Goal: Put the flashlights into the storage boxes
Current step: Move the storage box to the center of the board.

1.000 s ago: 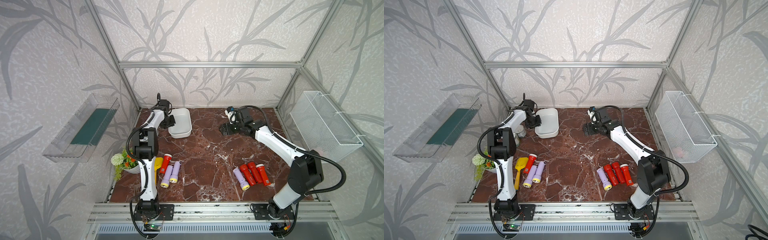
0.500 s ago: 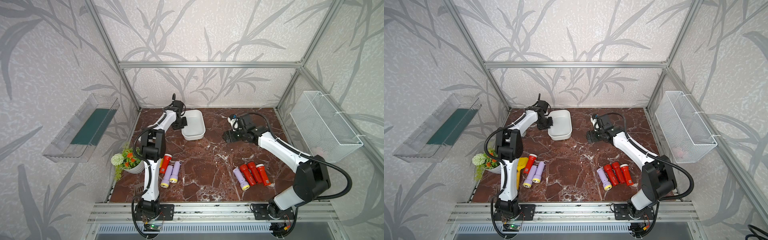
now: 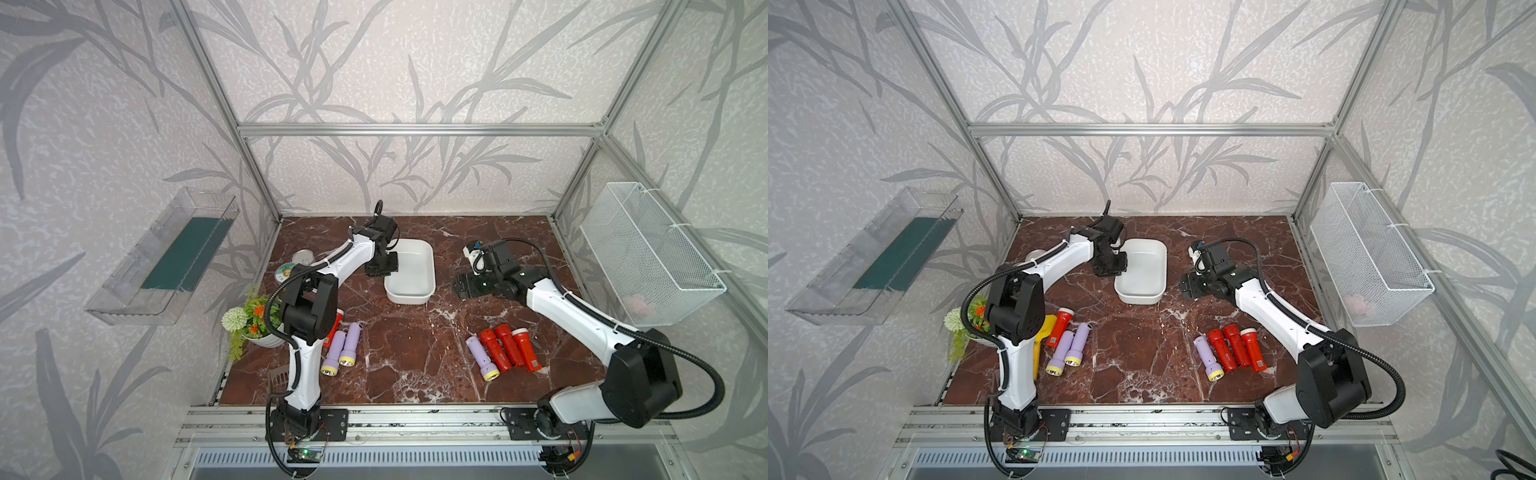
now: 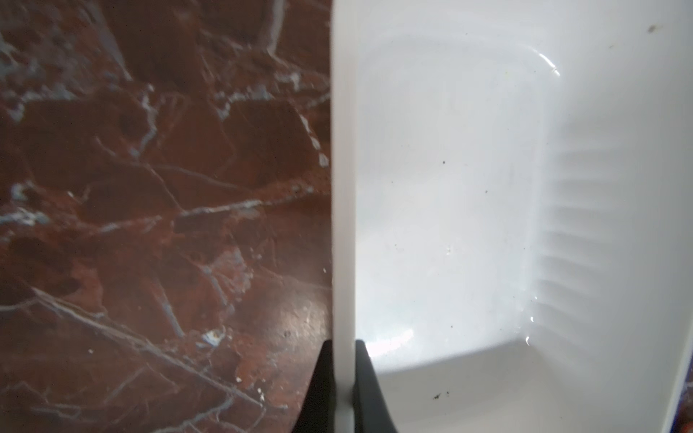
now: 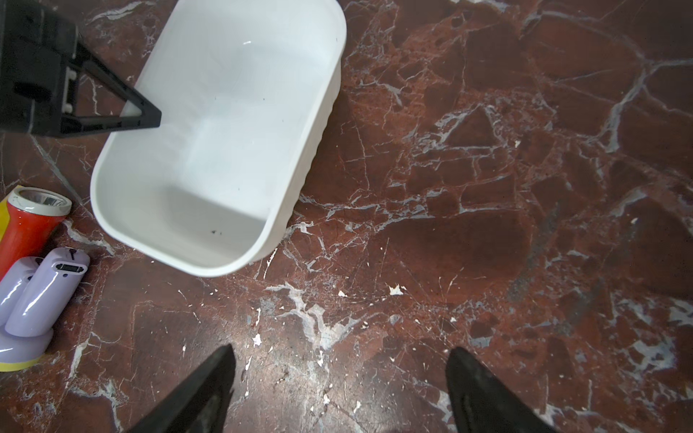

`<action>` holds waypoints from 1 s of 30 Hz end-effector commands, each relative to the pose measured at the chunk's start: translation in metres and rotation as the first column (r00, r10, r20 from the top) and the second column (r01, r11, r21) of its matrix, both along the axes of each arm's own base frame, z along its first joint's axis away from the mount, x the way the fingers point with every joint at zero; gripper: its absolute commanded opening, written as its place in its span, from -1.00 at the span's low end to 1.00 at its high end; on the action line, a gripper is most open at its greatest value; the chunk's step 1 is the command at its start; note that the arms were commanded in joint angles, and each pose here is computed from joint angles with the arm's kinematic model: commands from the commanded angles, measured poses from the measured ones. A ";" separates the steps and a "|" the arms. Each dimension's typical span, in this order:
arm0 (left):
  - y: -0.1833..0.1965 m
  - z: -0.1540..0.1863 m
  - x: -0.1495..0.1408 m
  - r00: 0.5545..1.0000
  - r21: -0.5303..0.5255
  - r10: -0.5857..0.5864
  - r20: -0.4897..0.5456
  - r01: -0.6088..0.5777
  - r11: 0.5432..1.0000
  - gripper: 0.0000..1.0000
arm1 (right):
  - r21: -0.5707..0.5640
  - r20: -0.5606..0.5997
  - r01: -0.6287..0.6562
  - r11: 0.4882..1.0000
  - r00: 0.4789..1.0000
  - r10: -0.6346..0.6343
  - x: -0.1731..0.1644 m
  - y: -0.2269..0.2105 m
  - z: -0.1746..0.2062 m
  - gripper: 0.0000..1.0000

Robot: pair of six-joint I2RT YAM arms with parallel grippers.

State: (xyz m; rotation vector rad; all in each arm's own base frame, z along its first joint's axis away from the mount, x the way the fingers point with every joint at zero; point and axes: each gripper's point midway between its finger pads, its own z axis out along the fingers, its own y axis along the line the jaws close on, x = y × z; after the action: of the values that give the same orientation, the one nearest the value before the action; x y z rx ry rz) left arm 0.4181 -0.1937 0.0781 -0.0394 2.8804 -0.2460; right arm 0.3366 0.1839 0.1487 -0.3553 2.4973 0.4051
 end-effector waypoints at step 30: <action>-0.016 0.057 -0.020 0.987 0.020 -0.025 0.158 0.022 1.000 0.33 | -0.077 -0.176 0.026 0.997 0.984 -0.039 -0.069 -0.033 -0.006 0.69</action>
State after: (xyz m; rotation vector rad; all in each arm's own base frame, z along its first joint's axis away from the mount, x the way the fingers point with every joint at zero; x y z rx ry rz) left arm 0.3988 -0.2232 0.1087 0.0272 2.7614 -0.2610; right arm 0.2797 0.1547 0.1373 -0.3182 2.6623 0.3561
